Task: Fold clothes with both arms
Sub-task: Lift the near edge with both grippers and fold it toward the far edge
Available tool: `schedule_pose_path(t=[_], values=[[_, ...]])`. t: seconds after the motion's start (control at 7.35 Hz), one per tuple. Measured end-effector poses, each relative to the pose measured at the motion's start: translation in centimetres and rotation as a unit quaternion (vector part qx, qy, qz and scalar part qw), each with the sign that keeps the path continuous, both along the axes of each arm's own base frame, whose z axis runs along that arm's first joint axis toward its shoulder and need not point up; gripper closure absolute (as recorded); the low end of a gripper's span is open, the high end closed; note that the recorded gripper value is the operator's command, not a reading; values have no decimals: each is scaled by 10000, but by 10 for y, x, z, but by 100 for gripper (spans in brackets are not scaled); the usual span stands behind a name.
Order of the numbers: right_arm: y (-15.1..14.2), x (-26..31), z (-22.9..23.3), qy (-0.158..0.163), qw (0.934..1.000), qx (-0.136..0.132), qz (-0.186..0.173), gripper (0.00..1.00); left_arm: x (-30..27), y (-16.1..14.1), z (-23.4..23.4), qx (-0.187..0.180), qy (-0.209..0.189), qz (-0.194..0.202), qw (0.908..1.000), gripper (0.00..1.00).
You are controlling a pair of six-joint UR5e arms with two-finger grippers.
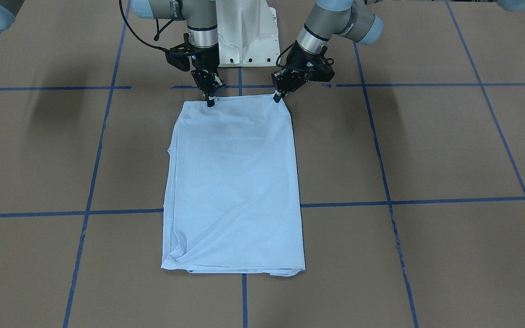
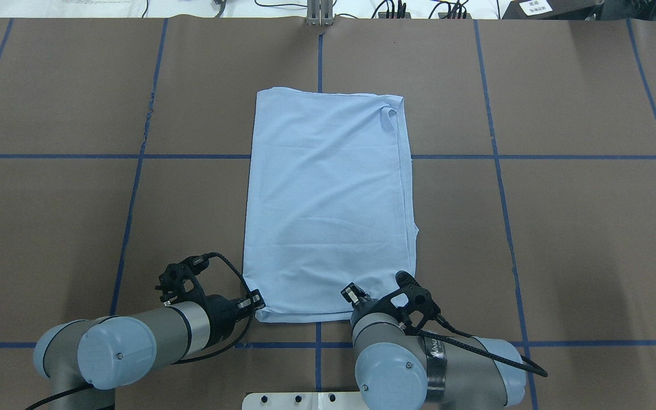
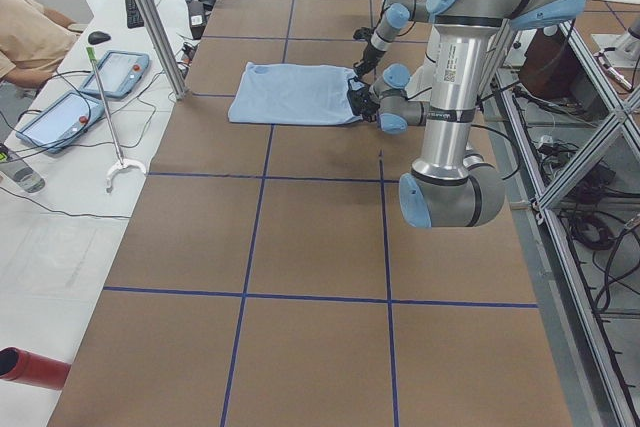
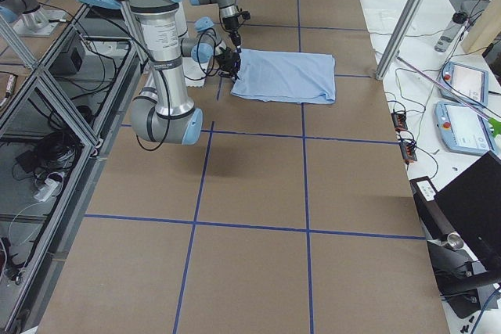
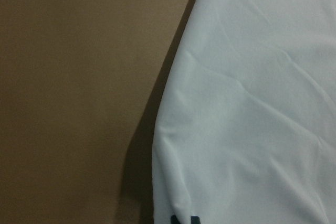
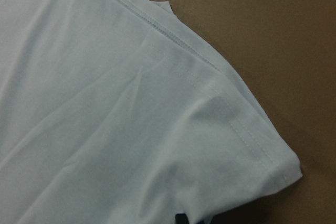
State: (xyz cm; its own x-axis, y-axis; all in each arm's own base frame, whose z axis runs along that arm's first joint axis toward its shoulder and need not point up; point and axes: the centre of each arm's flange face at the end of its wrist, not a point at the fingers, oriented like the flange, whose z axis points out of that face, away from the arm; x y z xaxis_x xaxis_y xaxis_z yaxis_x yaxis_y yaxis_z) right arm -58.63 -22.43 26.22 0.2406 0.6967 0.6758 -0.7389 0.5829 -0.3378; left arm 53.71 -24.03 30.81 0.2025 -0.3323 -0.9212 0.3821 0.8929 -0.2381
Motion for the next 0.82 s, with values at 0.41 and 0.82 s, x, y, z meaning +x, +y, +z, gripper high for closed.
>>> schedule_pose_path(t=[0.41,0.82], values=[[0,42,-36,-229,9997,40,1,100,-55,8,-59,130,183,228,9995,100],[50,142,-104,-216,9989,-3,-417,100,-162,35,-148,82,161,570,9982,100]])
